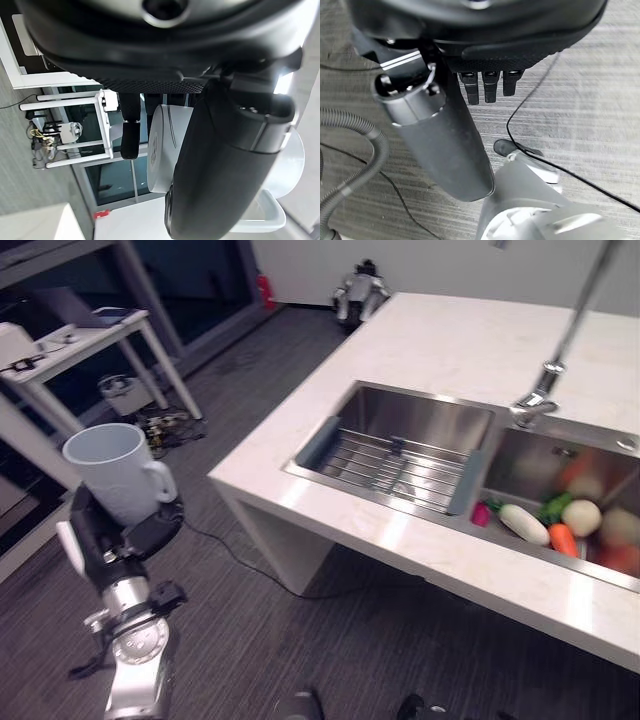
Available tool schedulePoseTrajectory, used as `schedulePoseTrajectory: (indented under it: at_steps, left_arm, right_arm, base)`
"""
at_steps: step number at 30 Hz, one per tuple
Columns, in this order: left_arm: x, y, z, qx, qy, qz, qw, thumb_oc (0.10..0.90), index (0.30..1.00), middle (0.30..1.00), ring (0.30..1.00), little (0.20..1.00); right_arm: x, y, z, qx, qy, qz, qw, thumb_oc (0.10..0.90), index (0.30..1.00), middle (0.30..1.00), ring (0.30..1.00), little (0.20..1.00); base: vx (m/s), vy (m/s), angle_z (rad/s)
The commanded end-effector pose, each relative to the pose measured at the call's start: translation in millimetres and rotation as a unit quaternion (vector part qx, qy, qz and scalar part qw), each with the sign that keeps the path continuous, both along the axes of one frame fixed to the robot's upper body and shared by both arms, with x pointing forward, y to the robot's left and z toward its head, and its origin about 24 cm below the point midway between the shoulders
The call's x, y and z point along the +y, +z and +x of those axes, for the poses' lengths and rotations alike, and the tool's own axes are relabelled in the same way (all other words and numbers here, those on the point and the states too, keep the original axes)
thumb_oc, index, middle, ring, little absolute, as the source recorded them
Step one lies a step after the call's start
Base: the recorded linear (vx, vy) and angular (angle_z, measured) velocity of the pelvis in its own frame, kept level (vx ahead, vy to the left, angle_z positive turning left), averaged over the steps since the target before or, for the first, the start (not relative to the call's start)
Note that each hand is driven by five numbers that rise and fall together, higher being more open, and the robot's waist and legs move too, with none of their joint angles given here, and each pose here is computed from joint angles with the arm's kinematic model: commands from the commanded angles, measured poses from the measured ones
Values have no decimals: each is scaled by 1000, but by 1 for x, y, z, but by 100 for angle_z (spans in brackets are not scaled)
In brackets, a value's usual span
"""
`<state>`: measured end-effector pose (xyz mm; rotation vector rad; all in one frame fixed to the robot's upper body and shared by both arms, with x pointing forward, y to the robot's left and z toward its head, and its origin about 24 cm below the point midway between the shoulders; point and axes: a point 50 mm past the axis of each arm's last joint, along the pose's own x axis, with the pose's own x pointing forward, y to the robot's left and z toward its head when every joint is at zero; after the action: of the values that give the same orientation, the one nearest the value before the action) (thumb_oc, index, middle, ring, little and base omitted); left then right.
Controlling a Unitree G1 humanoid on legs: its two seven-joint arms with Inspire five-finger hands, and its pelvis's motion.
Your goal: Place the dishes in the dishwasher.
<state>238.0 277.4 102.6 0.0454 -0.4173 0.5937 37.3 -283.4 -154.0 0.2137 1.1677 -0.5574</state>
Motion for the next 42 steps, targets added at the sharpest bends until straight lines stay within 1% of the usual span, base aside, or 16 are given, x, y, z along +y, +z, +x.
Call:
schedulePoseTrajectory:
  at_steps: [1,2,3,5,9,14,17,18,21,24,26,28,32,38,40,42]
  left_arm:
    - [3,58,-7,-140,-2,85,987,400,300,300,300,300]
    - [1,57,-6,-129,-1,106,986,400,300,300,300,300]
    - [0,58,-5,-117,9,132,984,400,300,300,300,300]
    - [2,58,-5,-107,20,136,985,400,300,300,300,300]
    - [9,58,-8,-88,40,151,984,400,300,300,300,300]
    - [11,59,-9,-84,43,155,984,400,300,300,300,300]
    - [-5,58,3,-90,-23,174,980,400,300,300,300,300]
    - [-9,59,6,-93,-36,177,979,400,300,300,300,300]
    - [-20,58,13,-94,-61,182,977,400,300,300,300,300]
    - [-22,56,15,-89,-62,182,977,400,300,300,300,300]
    - [-23,56,18,-81,-68,186,977,400,300,300,300,300]
    - [-29,55,19,-72,-75,180,978,400,300,300,300,300]
    - [-29,53,16,-66,-73,168,981,400,300,300,300,300]
    - [-31,54,17,-67,-102,141,982,400,300,300,300,300]
    - [-31,53,17,-70,-122,104,985,400,300,300,300,300]
    - [-32,50,17,-72,-132,86,985,400,300,300,300,300]
  right_arm:
    - [2,0,6,-27,-43,3,999,800,900,900,900,900]
    - [3,-1,6,-31,-80,10,996,800,900,900,900,900]
    - [6,-2,5,-32,-100,20,994,800,900,900,900,900]
    - [10,-3,10,-27,-79,12,996,800,900,900,900,900]
    - [22,-4,22,-34,-64,12,997,800,900,900,900,900]
    - [32,-3,35,-51,-34,19,998,800,900,900,900,900]
    - [36,-3,38,-67,-43,33,996,800,900,900,900,900]
    - [36,-3,38,-70,-45,34,996,800,900,900,900,900]
    - [37,-3,37,-68,-12,38,997,800,900,900,900,900]
    - [37,-4,32,-60,3,41,997,800,900,900,900,900]
    - [37,-5,30,-49,36,47,997,800,900,900,900,900]
    - [39,-6,35,-41,70,47,996,800,900,900,900,900]
    - [37,-4,44,-41,90,42,994,800,900,900,900,900]
    - [28,-1,49,-35,66,32,997,800,900,900,900,900]
    - [26,-1,47,-35,46,37,998,800,900,900,900,900]
    - [24,-1,47,-34,38,40,998,800,900,900,900,900]
  base:
    - [31,344,153]
    - [51,460,146]
    - [63,458,107]
    - [53,305,45]
    - [42,237,33]
    - [29,177,32]
    - [45,-10,90]
    - [-28,-97,172]
    - [10,-127,188]
    - [86,-199,94]
    - [89,-266,99]
    - [61,-346,92]
    - [32,-195,36]
    - [0,-143,34]
    - [19,-109,30]
    - [36,-100,15]
